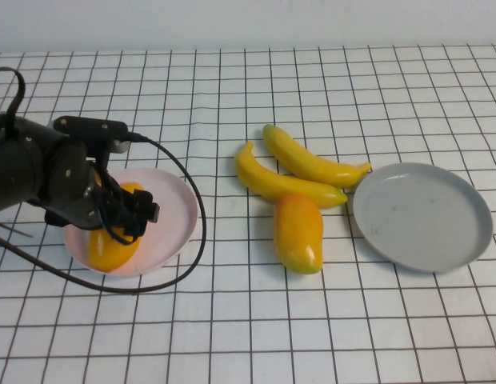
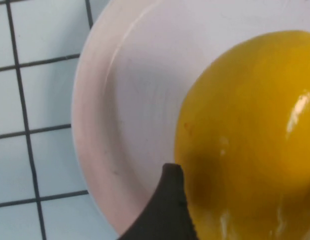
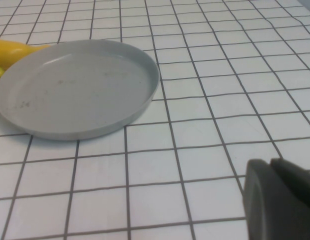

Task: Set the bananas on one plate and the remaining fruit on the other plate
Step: Put one type of fruit in the left plate, then put another type of fruit in the right plate

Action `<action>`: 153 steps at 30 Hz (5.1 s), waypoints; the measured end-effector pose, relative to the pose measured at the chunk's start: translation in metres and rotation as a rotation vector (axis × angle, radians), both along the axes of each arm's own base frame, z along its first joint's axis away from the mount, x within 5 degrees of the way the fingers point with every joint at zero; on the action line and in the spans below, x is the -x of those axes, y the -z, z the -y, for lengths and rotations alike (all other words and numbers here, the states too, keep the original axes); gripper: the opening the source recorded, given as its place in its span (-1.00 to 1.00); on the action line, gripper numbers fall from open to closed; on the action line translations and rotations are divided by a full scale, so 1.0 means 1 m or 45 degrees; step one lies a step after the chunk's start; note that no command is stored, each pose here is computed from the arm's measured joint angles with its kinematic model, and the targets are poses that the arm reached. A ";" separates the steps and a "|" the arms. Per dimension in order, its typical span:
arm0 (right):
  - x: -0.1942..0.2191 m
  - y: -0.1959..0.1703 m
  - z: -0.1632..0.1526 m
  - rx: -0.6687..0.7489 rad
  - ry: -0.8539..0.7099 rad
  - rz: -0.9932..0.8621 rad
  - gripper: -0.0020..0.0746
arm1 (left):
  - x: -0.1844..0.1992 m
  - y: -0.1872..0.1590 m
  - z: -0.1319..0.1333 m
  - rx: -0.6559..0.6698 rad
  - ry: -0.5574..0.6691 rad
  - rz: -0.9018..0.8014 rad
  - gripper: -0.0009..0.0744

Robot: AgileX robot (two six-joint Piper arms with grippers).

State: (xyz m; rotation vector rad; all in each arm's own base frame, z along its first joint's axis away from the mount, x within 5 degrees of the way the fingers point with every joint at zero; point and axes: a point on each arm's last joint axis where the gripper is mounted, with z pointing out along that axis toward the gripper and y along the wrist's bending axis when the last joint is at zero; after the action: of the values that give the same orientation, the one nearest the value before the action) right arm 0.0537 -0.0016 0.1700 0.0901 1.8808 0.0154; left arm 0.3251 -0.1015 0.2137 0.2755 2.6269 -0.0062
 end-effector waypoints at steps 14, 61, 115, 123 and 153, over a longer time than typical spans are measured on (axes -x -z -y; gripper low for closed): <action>0.000 0.000 0.000 0.000 0.000 0.000 -0.99 | 0.021 -0.053 0.070 -0.017 0.243 0.069 0.61; 0.000 0.000 0.000 0.000 0.000 0.000 -0.99 | 0.011 -0.038 0.157 -0.061 0.464 0.034 0.30; 0.000 0.000 0.000 -0.003 0.000 0.000 -0.99 | 0.086 -0.087 0.050 -0.119 0.255 0.319 -0.95; 0.000 0.000 0.000 -0.003 0.000 0.000 -0.99 | 0.158 -0.121 0.061 0.113 0.430 0.460 -0.97; 0.000 0.000 0.000 -0.009 0.000 0.000 -0.99 | 0.225 -0.083 -0.027 0.402 0.300 0.684 -0.98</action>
State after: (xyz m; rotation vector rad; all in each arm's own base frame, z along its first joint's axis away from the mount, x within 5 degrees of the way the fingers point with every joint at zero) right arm 0.0537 -0.0013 0.1700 0.0946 1.8805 0.0222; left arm 0.1002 -0.0749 0.2969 0.4091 2.0122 -0.3702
